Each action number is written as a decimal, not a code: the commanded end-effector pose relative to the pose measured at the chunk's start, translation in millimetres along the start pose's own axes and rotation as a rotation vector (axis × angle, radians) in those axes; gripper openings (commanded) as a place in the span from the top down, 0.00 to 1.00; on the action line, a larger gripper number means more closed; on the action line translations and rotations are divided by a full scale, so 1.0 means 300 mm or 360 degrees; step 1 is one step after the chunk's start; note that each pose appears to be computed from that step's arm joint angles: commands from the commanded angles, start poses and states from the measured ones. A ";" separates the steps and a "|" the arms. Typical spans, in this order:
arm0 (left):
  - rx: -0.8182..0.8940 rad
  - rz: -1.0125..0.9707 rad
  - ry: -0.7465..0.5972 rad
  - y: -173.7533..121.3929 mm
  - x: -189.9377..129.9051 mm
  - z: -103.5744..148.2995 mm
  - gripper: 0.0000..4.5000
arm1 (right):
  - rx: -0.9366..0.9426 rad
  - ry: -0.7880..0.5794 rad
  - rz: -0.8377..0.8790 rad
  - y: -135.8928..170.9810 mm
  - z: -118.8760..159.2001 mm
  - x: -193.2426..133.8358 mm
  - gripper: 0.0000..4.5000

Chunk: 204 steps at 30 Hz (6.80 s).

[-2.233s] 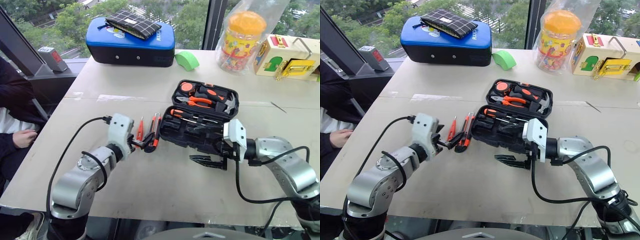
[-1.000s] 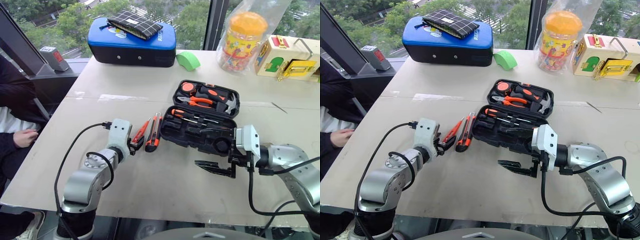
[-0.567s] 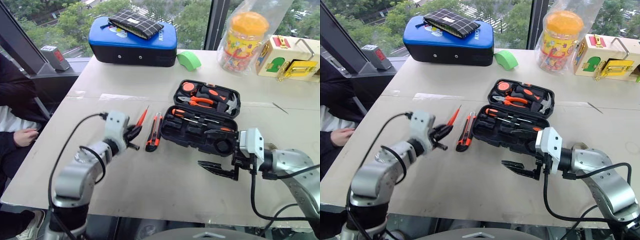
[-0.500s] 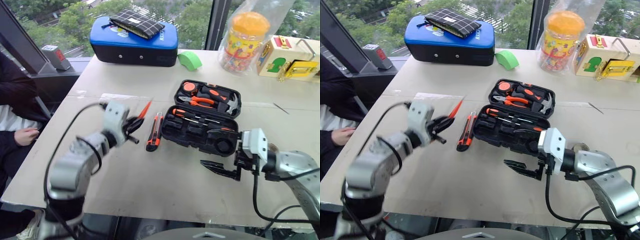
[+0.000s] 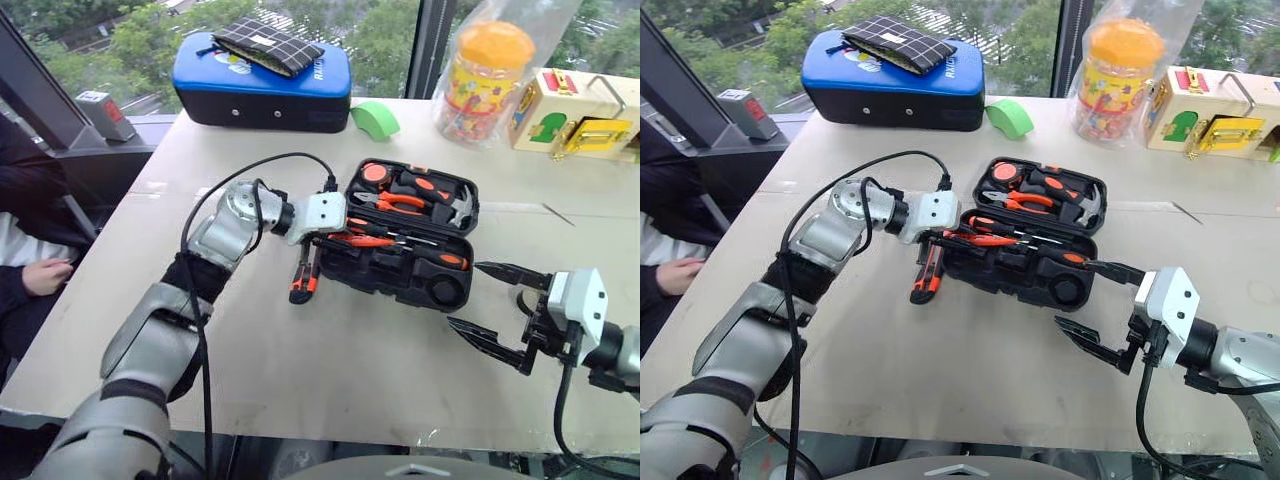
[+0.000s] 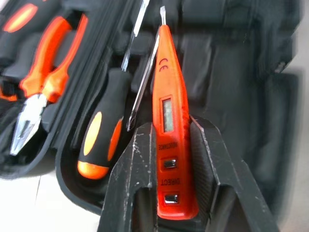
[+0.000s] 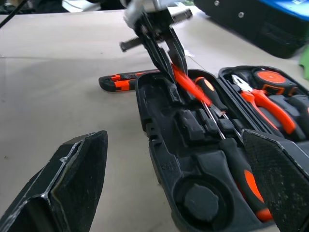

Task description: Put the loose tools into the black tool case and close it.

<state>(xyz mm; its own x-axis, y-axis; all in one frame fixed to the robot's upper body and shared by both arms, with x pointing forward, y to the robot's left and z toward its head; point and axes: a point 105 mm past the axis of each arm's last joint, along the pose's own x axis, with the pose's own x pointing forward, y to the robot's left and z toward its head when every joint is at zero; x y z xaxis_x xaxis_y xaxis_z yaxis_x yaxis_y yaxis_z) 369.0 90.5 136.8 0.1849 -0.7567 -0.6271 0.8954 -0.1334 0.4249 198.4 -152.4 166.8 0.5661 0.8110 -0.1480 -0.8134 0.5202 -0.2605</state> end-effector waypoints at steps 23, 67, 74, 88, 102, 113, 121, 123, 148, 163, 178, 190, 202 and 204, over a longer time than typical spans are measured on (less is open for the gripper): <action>0.0287 -0.0041 0.0096 0.070 0.034 -0.007 0.51 | -0.0068 -0.0017 -0.0077 0.027 0.036 -0.013 0.00; -0.0616 0.0541 -0.0440 -0.068 0.066 0.023 1.00 | 0.0067 0.0076 -0.0245 0.010 -0.003 -0.071 0.00; -0.1030 0.0964 -0.0637 -0.060 -0.074 0.013 0.94 | 0.0017 0.0019 -0.0168 0.053 0.052 -0.074 0.00; -0.1451 0.1442 -0.0152 -0.356 -0.137 -0.035 0.01 | -0.0013 -0.0018 0.0119 0.021 0.056 -0.037 0.00; -0.1482 0.1435 0.0034 -0.365 -0.056 -0.134 0.30 | -0.0045 -0.0029 0.0216 -0.003 0.044 0.000 0.00; -0.0882 0.1255 -0.0414 -0.214 -0.296 -0.009 0.64 | -0.0010 -0.0073 0.0181 0.010 0.023 0.020 0.00; -0.0143 0.0114 -0.0395 -0.146 -0.229 0.055 0.64 | -0.0014 -0.0057 0.0102 0.006 0.015 -0.003 0.00; 0.0009 -0.0035 -0.0358 -0.102 -0.188 0.046 0.64 | -0.0019 -0.0038 0.0073 0.010 0.015 -0.017 0.00; 0.0337 -0.0454 -0.0092 -0.063 -0.013 -0.018 0.64 | -0.0019 0.0153 -0.0181 0.028 -0.008 -0.154 0.00; -0.0092 -0.0224 -0.0440 0.023 -0.101 0.066 0.04 | -0.0022 0.0136 -0.0162 0.021 -0.008 -0.143 0.00; -0.0410 0.0048 -0.0281 -0.124 0.102 -0.065 0.98 | 0.0021 0.0117 -0.0199 0.068 0.000 -0.118 0.00; -0.1019 -0.0078 -0.0215 -0.148 0.174 -0.076 0.98 | 0.0098 0.0166 -0.0213 0.103 -0.016 -0.135 0.00; -0.0788 0.0107 -0.0829 -0.082 0.102 0.176 0.98 | 0.0254 0.0379 -0.0597 0.017 -0.103 -0.173 0.00; -0.0729 0.0035 -0.0956 -0.120 0.031 0.226 0.98 | 0.0325 0.0431 -0.0692 -0.024 -0.125 -0.181 0.00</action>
<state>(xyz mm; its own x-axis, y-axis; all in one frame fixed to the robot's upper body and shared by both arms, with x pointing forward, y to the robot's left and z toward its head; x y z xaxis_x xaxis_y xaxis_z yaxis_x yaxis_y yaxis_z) 322.5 42.0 117.2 0.1193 -0.9709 -0.2077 0.9884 0.1359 -0.0676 173.4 -201.0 139.4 0.8218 0.4841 -0.3006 -0.5442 0.8232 -0.1618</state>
